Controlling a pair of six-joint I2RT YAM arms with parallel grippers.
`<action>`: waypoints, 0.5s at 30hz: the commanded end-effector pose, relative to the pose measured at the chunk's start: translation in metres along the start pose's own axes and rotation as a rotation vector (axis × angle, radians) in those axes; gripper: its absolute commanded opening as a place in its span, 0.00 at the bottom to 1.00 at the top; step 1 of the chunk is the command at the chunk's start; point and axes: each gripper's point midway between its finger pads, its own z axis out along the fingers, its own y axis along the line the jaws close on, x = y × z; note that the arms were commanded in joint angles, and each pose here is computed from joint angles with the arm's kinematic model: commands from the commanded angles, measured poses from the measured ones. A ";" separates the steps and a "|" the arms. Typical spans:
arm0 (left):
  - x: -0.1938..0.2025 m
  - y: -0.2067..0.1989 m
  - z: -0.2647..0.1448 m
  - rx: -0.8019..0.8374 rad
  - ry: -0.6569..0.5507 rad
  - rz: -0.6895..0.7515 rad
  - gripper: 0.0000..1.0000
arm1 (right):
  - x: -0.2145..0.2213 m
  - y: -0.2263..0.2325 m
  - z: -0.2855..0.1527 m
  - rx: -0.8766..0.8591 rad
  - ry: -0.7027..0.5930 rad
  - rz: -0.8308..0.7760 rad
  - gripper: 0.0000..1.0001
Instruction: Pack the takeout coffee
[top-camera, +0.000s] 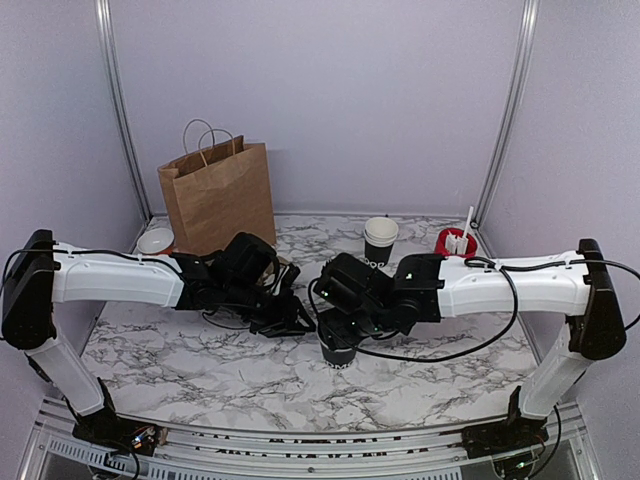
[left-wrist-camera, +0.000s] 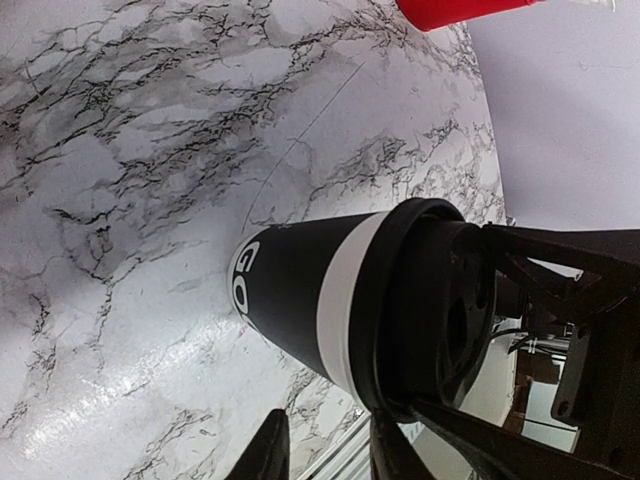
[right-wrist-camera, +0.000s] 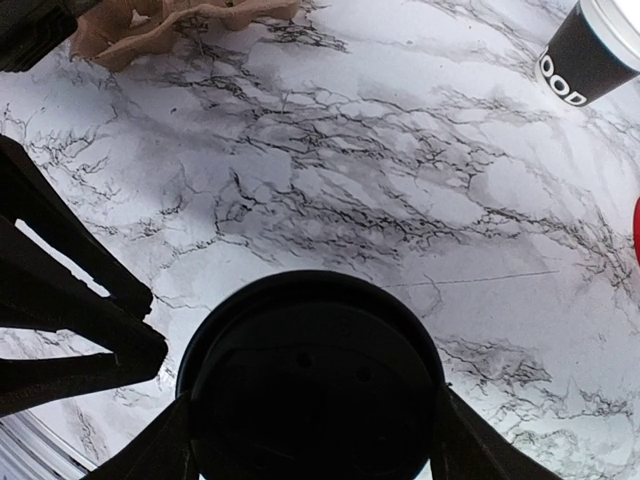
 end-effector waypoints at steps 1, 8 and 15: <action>-0.004 -0.011 -0.003 0.029 -0.008 0.029 0.29 | 0.007 0.000 0.007 -0.012 0.026 0.008 0.73; -0.004 -0.012 0.000 0.031 -0.003 0.032 0.29 | 0.017 -0.002 0.014 0.004 0.063 -0.004 0.73; -0.005 -0.017 0.006 0.037 0.005 0.043 0.29 | 0.019 -0.002 0.015 0.002 0.067 -0.004 0.73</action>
